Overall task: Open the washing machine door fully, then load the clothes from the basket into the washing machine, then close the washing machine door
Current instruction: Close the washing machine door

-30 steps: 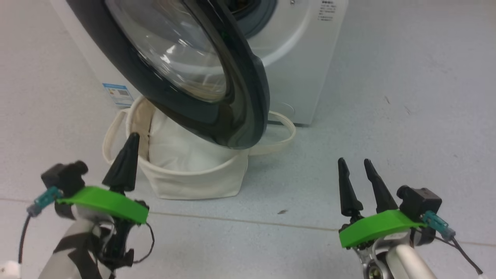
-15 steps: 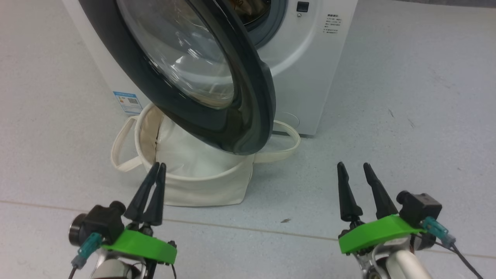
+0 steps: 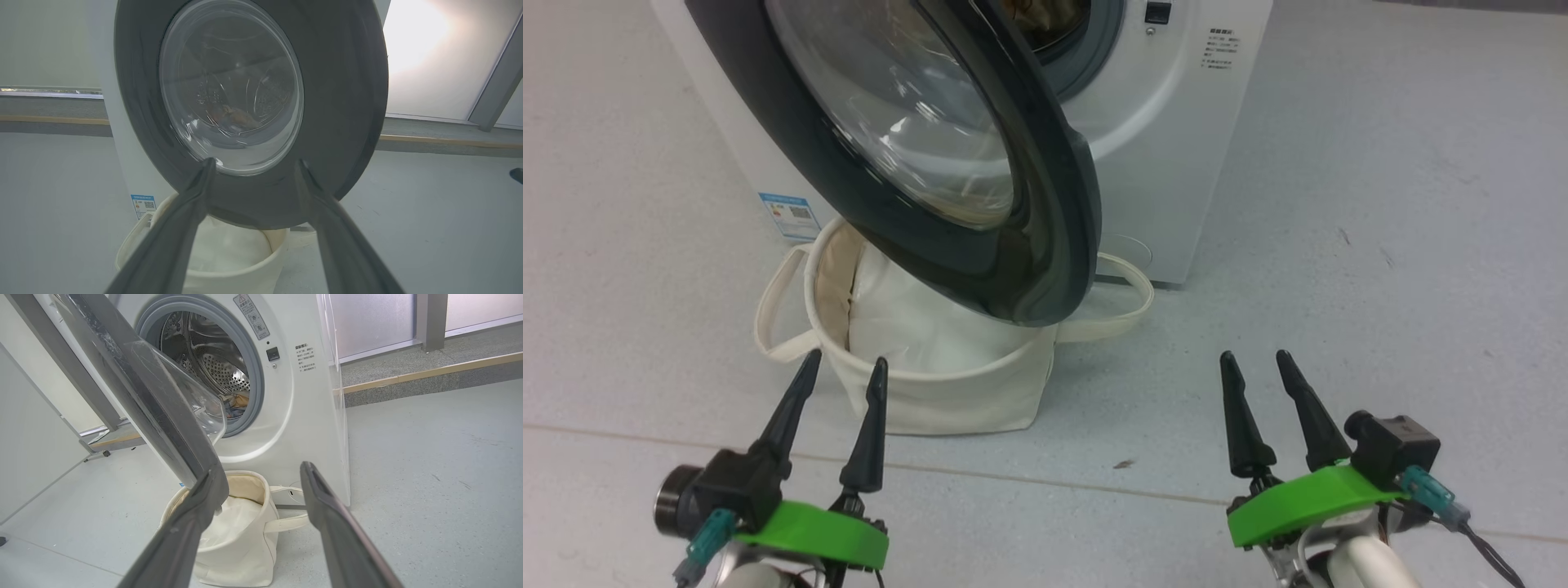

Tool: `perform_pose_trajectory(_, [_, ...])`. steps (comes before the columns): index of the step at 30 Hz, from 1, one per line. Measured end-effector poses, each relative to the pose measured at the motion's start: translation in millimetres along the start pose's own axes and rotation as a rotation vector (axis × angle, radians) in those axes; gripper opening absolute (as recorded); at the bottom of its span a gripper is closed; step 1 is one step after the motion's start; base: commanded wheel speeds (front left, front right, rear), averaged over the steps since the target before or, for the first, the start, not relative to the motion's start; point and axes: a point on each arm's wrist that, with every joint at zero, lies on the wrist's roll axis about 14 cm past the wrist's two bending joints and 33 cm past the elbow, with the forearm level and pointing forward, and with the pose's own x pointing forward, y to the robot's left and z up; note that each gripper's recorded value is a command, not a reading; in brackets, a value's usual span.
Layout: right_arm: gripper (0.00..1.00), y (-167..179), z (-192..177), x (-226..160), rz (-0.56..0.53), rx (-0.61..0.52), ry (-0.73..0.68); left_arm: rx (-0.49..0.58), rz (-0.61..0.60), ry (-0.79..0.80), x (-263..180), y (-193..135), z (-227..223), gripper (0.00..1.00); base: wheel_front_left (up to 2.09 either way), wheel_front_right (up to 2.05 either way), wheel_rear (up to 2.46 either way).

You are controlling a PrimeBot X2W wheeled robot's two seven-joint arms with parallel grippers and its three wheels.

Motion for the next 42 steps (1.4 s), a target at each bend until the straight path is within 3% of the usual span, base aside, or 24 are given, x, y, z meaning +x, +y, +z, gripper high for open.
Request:
perform_pose_trajectory(7, [1.00, 16, 16, 4, 0.045, 0.008, -0.049, -0.002, 0.010, 0.009, -7, 4, -2, 1.00, 0.00, 0.00, 0.00])
perform_pose_trajectory(15, [1.00, 63, 47, 14, 0.199, 0.014, -0.152, -0.022, 0.012, 0.052, -12, 6, -16, 1.00, 0.00, 0.00, 0.00])
perform_pose_trajectory(20, [1.00, 95, 33, 23, 0.315, -0.055, -0.118, -0.028, 0.026, 0.065, -11, 10, -21, 1.00, 0.00, 0.00, 0.00])
perform_pose_trajectory(26, [1.00, 110, 14, 44, 0.399, -0.144, -0.069, -0.033, 0.029, 0.062, -3, 14, -21, 1.00, 0.00, 0.00, 0.00])
perform_pose_trajectory(27, [0.13, 112, 2, 49, 0.416, -0.173, -0.036, -0.042, 0.033, 0.067, -2, 15, -23, 1.00, 0.00, 0.00, 0.00])
perform_pose_trajectory(28, [0.00, 112, -4, 52, 0.424, -0.185, -0.017, -0.046, 0.037, 0.071, -3, 16, -24, 1.00, 0.00, 0.00, 0.00])
perform_pose_trajectory(33, [0.00, 108, -31, 67, 0.450, -0.259, 0.065, -0.048, 0.059, 0.088, -3, 22, -30, 1.00, 0.00, 0.00, 0.00])
perform_pose_trajectory(42, [0.00, 88, -37, 108, 0.426, -0.355, 0.089, -0.055, 0.090, 0.101, 3, 31, -35, 1.00, 0.00, 0.00, 0.00])
